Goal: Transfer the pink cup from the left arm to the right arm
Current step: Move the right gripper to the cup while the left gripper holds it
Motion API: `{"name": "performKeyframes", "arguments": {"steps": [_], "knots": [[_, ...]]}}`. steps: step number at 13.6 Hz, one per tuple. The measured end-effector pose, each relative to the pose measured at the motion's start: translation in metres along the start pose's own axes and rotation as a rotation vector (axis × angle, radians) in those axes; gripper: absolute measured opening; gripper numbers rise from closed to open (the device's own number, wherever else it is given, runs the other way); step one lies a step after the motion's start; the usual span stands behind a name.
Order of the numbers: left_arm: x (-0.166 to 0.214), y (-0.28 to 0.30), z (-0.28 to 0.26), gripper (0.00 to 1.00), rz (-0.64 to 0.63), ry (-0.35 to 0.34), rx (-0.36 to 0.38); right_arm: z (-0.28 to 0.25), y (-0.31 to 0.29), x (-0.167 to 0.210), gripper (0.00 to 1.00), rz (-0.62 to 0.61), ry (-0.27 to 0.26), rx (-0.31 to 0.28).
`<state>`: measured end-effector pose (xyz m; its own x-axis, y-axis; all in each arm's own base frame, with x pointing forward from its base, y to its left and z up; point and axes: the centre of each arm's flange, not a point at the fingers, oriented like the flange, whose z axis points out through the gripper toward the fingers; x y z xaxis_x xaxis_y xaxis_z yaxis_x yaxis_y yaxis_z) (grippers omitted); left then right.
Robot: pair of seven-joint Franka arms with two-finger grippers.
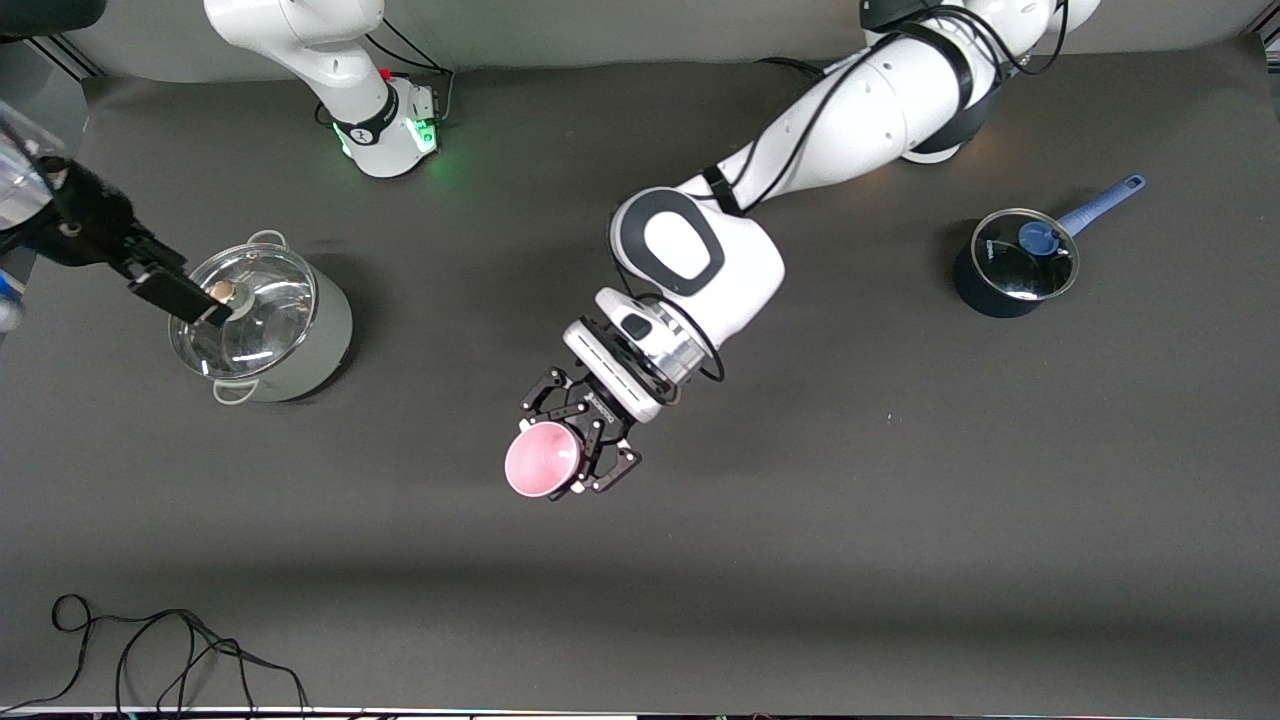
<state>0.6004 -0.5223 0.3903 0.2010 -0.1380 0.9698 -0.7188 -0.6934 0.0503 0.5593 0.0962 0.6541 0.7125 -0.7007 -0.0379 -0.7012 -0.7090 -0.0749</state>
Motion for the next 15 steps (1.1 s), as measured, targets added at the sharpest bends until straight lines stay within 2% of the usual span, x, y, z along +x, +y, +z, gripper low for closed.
{"name": "performKeyframes", "arguments": {"steps": [2, 5, 12, 15], "knots": [[0.006, 0.009, -0.001, 0.7, -0.015, 0.004, 0.027, 0.002, -0.029, -0.016, 1.0, 0.028, 0.0, 0.007], [0.006, 0.018, 0.0, 0.7, -0.022, 0.003, 0.064, 0.018, -0.073, -0.031, 1.0, 0.066, -0.019, -0.014], [0.007, 0.015, 0.001, 0.7, -0.014, 0.013, 0.095, 0.033, -0.153, -0.089, 1.0, 0.065, -0.013, 0.027], [0.007, 0.018, 0.002, 0.7, -0.013, 0.014, 0.092, 0.035, -0.174, -0.105, 1.0, 0.044, 0.005, 0.082]]}}
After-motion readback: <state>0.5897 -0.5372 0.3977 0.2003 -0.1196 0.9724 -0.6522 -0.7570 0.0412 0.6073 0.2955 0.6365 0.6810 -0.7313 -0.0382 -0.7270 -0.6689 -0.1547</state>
